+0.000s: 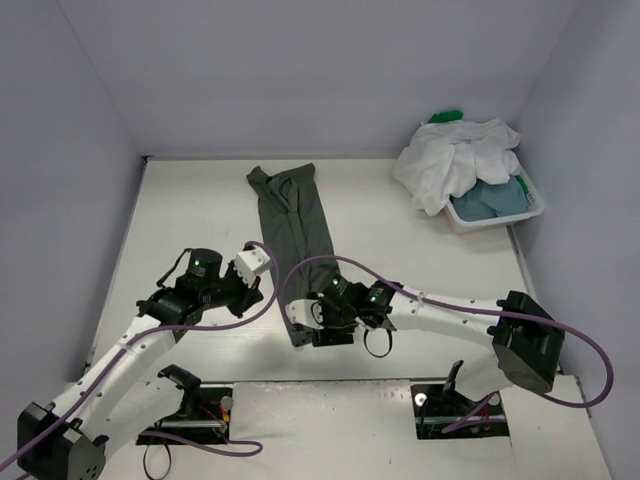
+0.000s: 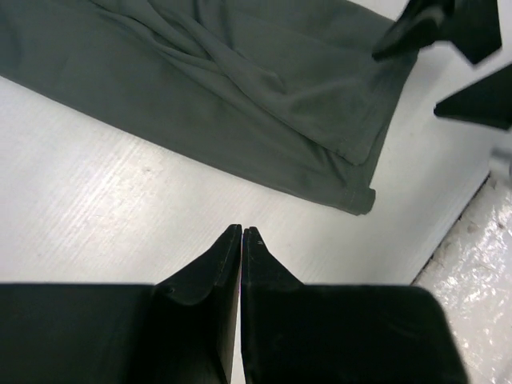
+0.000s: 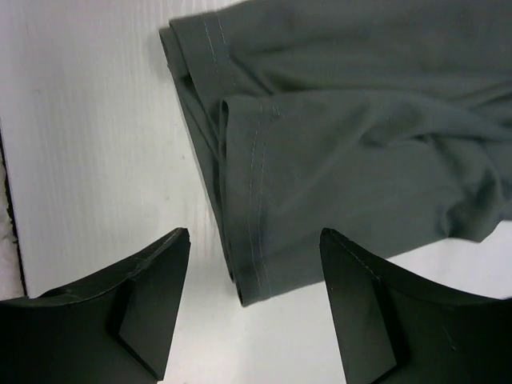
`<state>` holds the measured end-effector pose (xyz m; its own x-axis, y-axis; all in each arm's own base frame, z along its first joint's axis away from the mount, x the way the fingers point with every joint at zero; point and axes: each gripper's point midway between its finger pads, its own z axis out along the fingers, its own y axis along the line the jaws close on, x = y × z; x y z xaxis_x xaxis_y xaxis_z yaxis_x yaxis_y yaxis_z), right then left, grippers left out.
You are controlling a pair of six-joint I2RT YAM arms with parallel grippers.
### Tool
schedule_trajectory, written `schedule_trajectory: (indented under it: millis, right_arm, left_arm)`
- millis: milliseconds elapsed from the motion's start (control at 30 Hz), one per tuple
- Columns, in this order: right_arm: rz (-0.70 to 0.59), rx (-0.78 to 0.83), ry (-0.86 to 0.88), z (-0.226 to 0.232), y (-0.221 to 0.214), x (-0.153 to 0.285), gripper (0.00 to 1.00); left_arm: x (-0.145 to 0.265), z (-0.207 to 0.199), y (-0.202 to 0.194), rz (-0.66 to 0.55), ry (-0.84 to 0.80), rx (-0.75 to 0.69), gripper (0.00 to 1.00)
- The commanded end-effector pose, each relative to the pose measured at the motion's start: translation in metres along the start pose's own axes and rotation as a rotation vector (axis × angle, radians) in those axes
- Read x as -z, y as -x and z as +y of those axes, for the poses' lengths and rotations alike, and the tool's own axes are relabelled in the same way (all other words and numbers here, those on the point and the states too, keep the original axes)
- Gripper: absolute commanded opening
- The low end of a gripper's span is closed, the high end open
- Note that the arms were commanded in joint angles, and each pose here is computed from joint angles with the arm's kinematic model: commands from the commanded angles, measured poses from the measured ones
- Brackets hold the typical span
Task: Fold and stack the t-shirts
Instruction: Pick up the rectangle-folded T-shirt from the center of the board.
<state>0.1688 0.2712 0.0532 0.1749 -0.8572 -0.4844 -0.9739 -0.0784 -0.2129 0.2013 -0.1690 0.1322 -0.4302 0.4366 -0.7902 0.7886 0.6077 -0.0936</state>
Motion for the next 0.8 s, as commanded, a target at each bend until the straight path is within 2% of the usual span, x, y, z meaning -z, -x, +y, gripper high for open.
schedule_trajectory:
  millis: [0,267,433,600,767]
  right_arm:
    - [0.014,0.096,-0.105,-0.020,0.018,0.000,0.63]
    - [0.109,0.179,-0.129,-0.012,0.004,-0.034,0.63]
    - [0.109,0.177,-0.099,-0.007,0.003,-0.044,0.63]
    - [0.115,0.174,-0.052,0.001,-0.001,-0.053,0.62]
    - [0.127,0.167,-0.003,0.011,-0.007,-0.062,0.56]
  left_arm:
    - [0.014,0.021,0.040,-0.149,0.104,-0.067,0.00]
    - [0.038,0.058,0.047,-0.132,0.248,0.001,0.00]
    - [0.062,0.079,0.059,-0.190,0.332,0.049,0.00]
    - [0.071,0.085,0.054,-0.211,0.349,0.091,0.00]
    - [0.077,0.090,0.054,-0.216,0.363,0.115,0.00]
